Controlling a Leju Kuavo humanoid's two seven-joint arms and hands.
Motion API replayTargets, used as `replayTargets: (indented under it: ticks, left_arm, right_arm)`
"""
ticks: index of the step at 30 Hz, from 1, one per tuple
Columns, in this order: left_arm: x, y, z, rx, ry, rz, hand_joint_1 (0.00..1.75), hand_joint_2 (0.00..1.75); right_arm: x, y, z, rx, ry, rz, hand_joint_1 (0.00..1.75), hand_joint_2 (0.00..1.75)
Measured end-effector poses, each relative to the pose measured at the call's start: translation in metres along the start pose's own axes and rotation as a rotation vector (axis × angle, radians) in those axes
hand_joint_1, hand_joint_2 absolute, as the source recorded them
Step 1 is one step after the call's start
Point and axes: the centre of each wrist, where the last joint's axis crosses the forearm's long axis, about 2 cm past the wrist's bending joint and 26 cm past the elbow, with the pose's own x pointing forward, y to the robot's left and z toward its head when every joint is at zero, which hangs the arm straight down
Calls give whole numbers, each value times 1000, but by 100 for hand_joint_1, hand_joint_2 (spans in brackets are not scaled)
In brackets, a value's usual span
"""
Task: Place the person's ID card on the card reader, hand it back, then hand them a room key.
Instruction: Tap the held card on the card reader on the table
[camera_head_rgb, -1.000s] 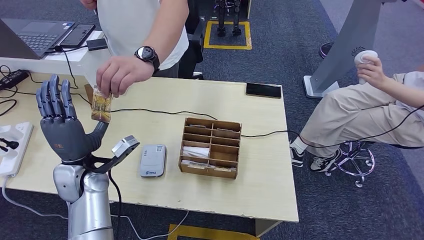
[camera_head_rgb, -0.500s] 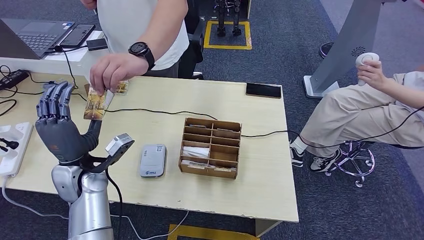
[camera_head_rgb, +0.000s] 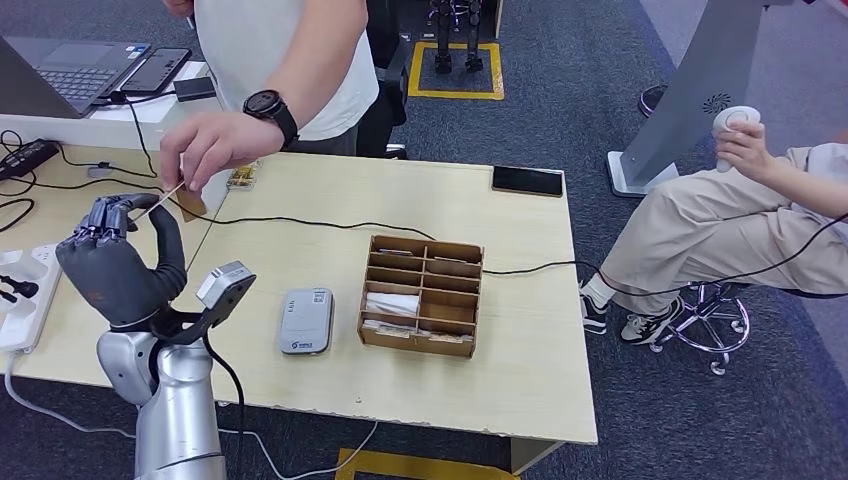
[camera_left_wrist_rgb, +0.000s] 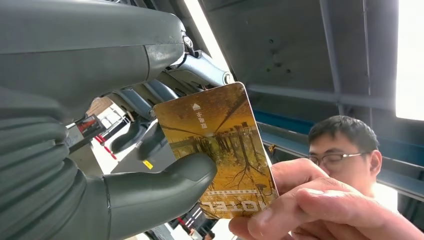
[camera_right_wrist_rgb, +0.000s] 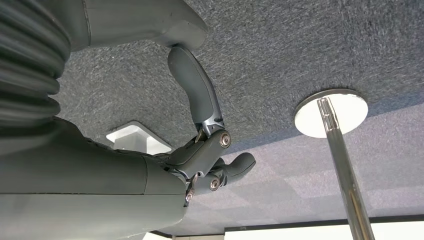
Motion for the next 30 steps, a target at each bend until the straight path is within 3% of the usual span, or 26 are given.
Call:
replayTargets:
  ticks: [15,30]
  left_arm:
    - [-2,3,-2,1,-12,-24,175,175]
    - [-21,3,29,-168,36,-159,175,175]
  right_arm:
    - [0,0,0,0,5,-1,0,175]
    - [1,1,1,-5,44,-21,0,175]
